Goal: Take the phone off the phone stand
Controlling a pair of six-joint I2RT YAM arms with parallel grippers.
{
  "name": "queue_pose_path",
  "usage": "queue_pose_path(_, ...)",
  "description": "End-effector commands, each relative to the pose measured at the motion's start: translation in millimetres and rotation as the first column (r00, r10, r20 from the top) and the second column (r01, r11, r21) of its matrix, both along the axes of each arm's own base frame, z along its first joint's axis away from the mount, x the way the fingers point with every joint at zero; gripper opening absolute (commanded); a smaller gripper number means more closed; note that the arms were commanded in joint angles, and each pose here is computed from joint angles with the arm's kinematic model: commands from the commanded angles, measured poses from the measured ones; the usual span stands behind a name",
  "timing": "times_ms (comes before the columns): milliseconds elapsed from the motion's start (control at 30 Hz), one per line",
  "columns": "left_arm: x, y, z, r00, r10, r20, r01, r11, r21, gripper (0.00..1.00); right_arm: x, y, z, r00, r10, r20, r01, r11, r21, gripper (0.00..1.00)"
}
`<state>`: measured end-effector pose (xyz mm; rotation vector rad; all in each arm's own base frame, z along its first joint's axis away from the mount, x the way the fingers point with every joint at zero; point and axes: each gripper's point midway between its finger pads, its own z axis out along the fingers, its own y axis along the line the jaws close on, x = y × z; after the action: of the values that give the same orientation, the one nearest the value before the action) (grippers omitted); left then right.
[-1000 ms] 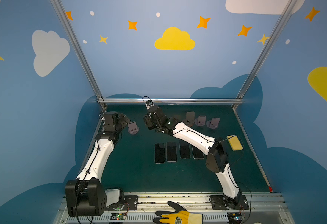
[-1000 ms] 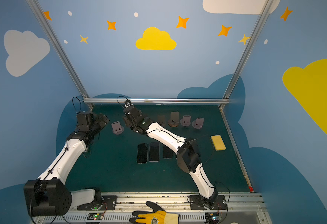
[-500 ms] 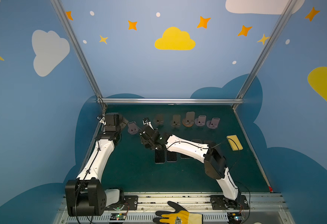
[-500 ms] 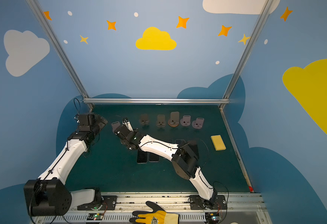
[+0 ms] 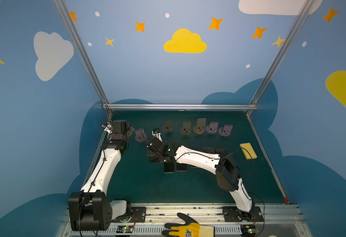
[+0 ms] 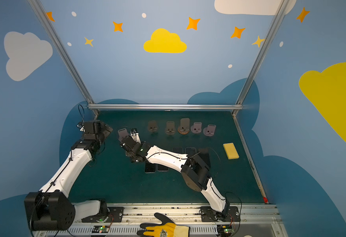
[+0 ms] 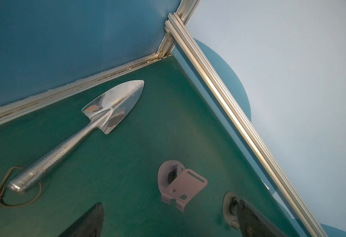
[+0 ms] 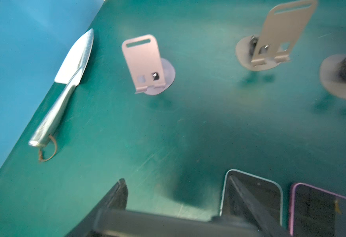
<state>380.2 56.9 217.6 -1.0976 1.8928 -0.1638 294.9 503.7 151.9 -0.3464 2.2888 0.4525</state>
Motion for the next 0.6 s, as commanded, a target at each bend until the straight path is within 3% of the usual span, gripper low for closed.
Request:
queue_pose_path(0, -5, 2, -1, 1.0, 0.01, -0.009, -0.01, 1.0, 0.011, 1.0, -15, 8, -8, 0.999, 0.027, -0.047, -0.026, 0.999, 0.019, 0.49)
queue_pose_path(300, -2, 0, -4, 1.0, -0.001, -0.017, 0.001, 1.0, 0.007, 1.0, -41, 6, -46, 0.979, 0.048, -0.197, -0.043, 0.999, 0.029, 0.49)
queue_pose_path(567, 2, -5, -7, 1.0, -0.025, -0.017, 0.024, 1.0, -0.017, 1.0, -43, 0, -65, 0.966, 0.028, -0.256, -0.028, 1.0, 0.005, 0.49)
